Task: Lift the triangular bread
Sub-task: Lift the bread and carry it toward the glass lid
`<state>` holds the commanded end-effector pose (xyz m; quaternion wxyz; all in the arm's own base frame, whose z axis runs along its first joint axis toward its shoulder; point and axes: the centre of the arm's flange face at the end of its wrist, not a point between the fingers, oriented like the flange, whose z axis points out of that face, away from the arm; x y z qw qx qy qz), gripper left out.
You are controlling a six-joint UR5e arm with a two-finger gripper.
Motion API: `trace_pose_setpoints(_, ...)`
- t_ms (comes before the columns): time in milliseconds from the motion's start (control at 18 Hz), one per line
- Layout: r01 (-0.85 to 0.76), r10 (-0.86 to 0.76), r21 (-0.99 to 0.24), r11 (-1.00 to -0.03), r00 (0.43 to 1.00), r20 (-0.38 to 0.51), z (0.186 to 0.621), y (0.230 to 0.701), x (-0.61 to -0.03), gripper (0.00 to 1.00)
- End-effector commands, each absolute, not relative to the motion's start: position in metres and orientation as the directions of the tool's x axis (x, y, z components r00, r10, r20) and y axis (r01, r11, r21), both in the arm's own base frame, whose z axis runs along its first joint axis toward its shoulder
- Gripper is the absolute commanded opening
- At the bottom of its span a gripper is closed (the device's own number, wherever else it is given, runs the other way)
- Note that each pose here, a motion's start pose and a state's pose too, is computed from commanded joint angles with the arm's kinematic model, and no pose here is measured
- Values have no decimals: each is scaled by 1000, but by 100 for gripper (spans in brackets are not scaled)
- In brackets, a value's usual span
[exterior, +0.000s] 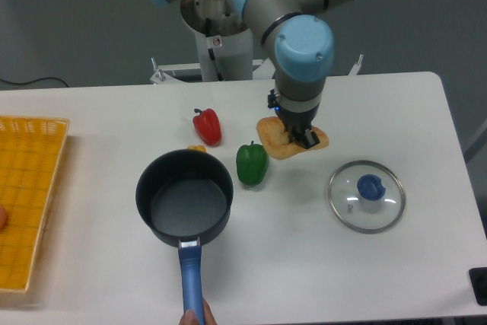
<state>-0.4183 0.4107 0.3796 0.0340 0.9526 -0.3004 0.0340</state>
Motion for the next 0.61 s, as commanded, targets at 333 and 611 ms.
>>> trace_pose_setpoints(333,-571,-566,42,-820,819,95,377,404,-421,22)
trace_pose_setpoints(611,-562,-558,14,-827,824,96,375,402,-423,22)
